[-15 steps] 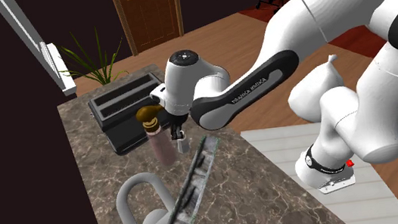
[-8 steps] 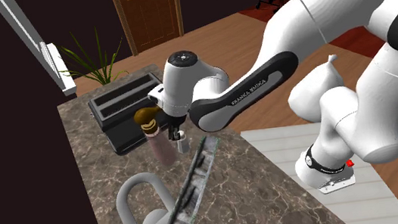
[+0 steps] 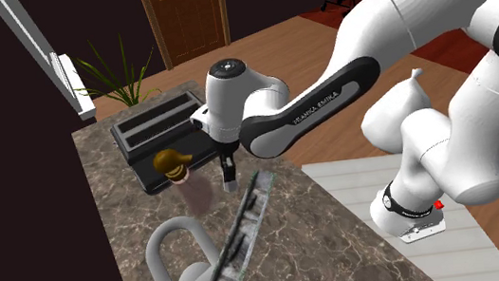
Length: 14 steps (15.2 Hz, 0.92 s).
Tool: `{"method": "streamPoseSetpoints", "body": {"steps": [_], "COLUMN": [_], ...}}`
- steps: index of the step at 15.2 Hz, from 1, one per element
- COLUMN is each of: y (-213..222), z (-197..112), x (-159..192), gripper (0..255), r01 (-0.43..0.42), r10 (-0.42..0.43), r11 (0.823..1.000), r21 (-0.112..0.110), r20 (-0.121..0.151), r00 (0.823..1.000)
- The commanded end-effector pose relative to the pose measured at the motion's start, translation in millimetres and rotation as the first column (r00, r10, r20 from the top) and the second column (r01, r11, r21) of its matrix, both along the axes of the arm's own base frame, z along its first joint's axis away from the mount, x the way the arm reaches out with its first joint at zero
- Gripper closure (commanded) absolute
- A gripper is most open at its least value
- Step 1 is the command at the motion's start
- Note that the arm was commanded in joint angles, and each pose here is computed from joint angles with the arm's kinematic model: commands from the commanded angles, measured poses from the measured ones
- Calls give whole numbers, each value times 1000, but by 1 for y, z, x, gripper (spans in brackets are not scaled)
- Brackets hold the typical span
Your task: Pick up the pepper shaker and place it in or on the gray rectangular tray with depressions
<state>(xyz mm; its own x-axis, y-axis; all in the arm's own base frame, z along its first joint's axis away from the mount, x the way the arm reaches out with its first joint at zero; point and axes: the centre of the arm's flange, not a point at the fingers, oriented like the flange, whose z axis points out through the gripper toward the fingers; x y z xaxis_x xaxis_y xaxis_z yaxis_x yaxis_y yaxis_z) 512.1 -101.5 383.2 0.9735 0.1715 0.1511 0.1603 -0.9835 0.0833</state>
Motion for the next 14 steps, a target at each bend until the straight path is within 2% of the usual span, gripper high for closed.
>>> {"method": "streamPoseSetpoints", "body": {"steps": [1,4,11,12,14], "y": [0,-1,-1,-1,-1], "z": [-9,-23,-23,-23,-23], "x": [1,3,3,3,3], "gripper": [0,0,0,255,255], "r01": [0,0,0,0,0], "r10": [0,0,0,0,0], "r11": [1000,1000,1000,1000,1000], "r21": [0,0,0,0,0], "r20": [-2,-2,-2,-2,-2], "r00": [1000,1000,1000,1000,1000]}}
